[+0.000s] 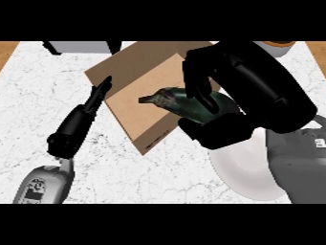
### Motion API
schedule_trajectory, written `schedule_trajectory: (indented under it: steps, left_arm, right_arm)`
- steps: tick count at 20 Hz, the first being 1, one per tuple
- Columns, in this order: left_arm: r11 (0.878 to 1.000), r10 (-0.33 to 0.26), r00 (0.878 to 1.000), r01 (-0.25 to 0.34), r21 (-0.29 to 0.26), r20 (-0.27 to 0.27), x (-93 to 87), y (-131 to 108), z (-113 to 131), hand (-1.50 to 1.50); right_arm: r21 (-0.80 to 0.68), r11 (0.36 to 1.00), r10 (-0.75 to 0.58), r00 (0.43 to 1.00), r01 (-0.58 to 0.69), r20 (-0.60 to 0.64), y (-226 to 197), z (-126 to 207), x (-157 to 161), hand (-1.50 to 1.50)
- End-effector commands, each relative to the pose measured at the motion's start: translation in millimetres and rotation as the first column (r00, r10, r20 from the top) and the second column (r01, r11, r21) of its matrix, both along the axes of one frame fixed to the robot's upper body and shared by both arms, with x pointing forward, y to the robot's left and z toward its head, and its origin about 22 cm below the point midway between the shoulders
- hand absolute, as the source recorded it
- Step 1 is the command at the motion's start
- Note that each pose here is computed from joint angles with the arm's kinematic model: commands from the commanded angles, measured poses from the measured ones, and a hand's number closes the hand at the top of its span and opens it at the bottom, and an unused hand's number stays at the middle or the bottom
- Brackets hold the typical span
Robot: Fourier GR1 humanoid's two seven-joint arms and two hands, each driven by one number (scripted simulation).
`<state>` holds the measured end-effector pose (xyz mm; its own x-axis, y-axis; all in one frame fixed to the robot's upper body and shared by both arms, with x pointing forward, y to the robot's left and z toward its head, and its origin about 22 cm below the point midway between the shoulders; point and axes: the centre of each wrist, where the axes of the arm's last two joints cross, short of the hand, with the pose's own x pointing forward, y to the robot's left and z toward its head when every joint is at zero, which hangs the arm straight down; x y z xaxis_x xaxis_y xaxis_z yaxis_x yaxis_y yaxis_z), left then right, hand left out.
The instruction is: Pick the eggplant from the plate and place it in the cardboard box
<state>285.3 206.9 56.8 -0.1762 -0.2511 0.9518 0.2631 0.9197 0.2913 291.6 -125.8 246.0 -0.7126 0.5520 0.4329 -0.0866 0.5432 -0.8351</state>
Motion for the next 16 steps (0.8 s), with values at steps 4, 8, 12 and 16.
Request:
schedule_trajectory:
  steps: [4,8,12,16]
  left_arm:
    - [1.0,-0.029,0.997,0.029,0.006,-0.073,-1.9,-13,-5,0.0]
    - [0.999,-0.032,0.996,0.031,-0.016,-0.083,-3.6,5,-24,0.0]
    - [0.999,-0.033,0.998,0.032,-0.006,-0.059,5.9,-19,5,0.0]
    - [1.0,-0.022,0.997,0.022,0.001,-0.079,-1.6,-21,-17,0.0]
  right_arm:
    - [-0.034,0.998,-0.059,0.998,0.059,0.0,30,-9,54,1.5]
    - [-0.066,0.993,-0.097,0.995,0.099,0.037,63,-19,53,1.5]
    - [-0.14,0.984,-0.102,0.994,0.107,0.041,62,-32,88,1.5]
    - [-0.157,0.981,-0.107,0.992,0.116,0.065,80,-65,95,1.5]
